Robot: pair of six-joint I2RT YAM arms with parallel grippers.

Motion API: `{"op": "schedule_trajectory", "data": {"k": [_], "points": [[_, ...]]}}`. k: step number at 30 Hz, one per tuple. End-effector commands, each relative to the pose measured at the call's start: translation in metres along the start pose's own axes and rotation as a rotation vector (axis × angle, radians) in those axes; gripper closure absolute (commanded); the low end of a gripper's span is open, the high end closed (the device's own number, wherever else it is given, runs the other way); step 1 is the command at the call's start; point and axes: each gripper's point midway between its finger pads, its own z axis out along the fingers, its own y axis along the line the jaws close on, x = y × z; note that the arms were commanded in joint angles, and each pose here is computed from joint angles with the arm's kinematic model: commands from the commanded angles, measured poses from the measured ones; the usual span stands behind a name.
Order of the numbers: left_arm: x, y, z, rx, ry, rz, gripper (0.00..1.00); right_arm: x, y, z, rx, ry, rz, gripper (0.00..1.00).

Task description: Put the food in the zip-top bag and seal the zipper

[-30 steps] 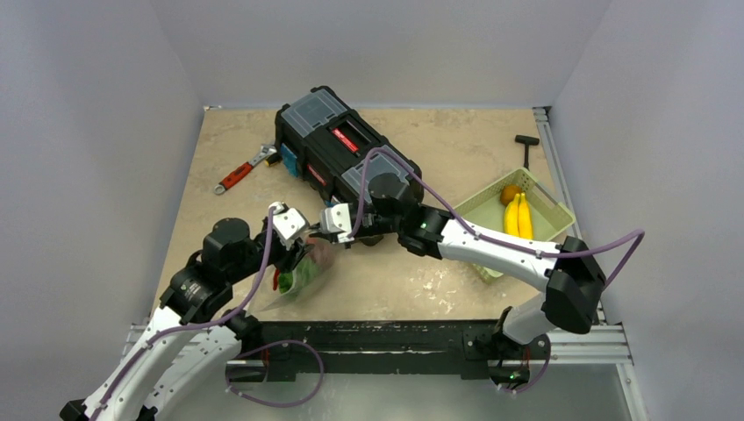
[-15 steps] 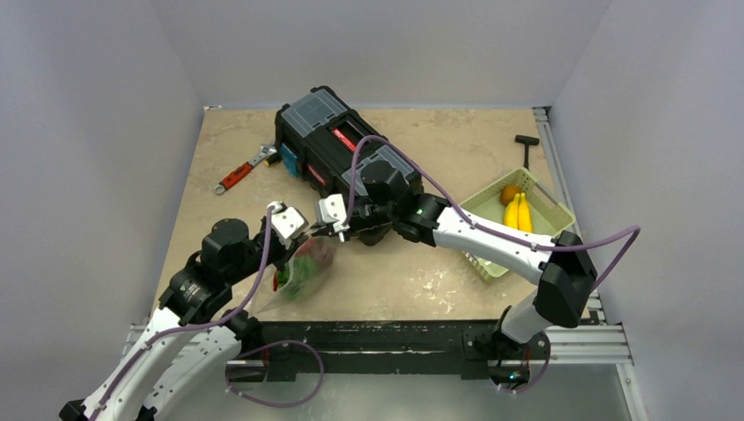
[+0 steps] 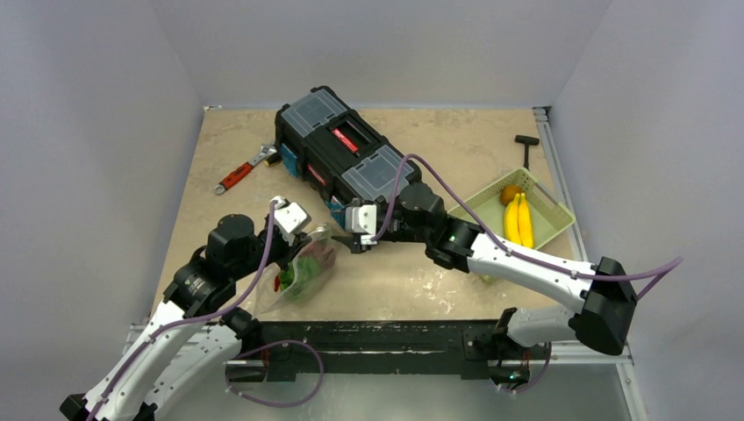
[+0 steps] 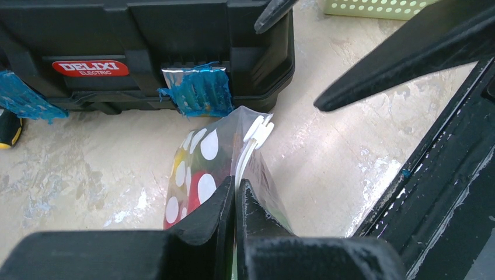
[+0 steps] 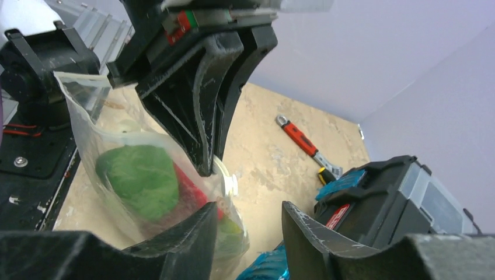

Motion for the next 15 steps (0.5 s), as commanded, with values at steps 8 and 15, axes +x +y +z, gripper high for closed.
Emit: {"op": "schedule_trajectory", "data": {"k": [8,15], "points": [[-0.007,-0.001,-0.002,0.004,-0.045,0.005,1.00,-0.027,-0.010,0.015,0.009,-0.083,-0.042,0.61],[-0.008,-0.002,-0.004,0.004,-0.056,0.015,1.00,-0.024,-0.004,0.024,-0.025,-0.093,-0.022,0.61]]}}
